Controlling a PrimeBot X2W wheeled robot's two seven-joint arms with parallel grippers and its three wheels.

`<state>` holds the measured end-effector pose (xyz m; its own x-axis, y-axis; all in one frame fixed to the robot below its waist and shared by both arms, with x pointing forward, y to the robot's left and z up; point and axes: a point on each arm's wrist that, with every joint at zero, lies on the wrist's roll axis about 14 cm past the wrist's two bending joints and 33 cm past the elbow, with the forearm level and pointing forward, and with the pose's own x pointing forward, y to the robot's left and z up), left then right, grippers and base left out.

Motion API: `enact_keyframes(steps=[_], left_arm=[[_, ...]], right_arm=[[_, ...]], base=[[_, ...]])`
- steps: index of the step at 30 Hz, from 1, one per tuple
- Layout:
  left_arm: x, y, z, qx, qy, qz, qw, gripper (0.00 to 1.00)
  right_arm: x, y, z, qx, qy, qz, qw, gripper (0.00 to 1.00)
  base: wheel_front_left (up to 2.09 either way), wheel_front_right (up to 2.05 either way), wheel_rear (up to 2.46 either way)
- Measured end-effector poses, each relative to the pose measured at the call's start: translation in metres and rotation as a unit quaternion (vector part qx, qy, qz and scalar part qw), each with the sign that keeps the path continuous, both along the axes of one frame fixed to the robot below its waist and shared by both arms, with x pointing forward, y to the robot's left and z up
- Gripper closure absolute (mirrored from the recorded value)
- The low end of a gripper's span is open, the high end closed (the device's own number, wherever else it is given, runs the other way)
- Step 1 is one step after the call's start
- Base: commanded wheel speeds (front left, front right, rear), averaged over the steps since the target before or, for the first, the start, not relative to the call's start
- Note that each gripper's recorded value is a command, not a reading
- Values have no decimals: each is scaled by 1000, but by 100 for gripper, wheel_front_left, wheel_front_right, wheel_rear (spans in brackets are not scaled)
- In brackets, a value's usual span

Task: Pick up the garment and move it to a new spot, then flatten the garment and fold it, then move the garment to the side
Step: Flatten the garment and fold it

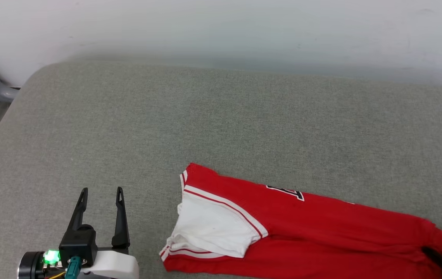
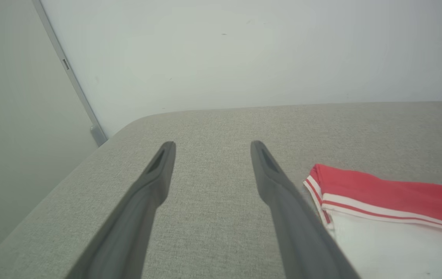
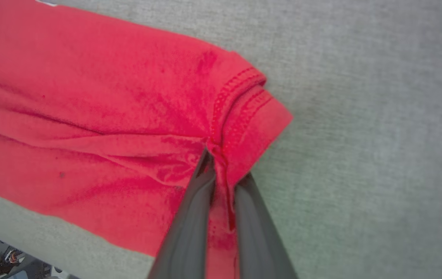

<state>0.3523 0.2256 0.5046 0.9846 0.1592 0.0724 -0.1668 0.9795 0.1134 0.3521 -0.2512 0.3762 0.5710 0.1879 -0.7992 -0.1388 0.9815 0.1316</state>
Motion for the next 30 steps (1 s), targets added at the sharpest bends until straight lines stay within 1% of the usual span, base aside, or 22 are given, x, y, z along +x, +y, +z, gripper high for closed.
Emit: enact_keyframes(steps=[4, 8, 11, 15, 18, 21, 28, 30], left_arm=[[-1, 0, 2, -1, -4, -1, 1000, 0], [-1, -1, 3, -2, -7, -4, 1000, 0], [-2, -1, 3, 1, -5, -8, 1000, 0], [-4, -4, 1, 1, -2, -13, 1000, 0], [-4, -7, 1, 0, -2, -17, 1000, 0], [-6, -7, 0, 0, -2, -18, 1000, 0], [-7, -7, -1, 0, 0, -20, 1000, 0], [-8, -7, -1, -1, 1, -20, 1000, 0]], right_arm=[[4, -23, 10, -17, -12, -20, 1000, 100], [2, -67, 18, -70, -11, -47, 996, 100], [-1, -86, 19, -77, -8, -76, 994, 100], [1, -97, 23, -81, -13, -96, 992, 100], [6, -88, 28, -61, -25, -98, 993, 100], [14, -69, 39, -35, -46, -82, 995, 100], [21, 0, 62, 45, -78, -15, 996, 100], [21, 20, 69, 56, -88, 10, 994, 100]], base=[[0, 0, 0], [0, 0, 0], [0, 0, 0], [0, 0, 0], [0, 0, 0], [0, 0, 0], [0, 0, 0], [0, 0, 0]])
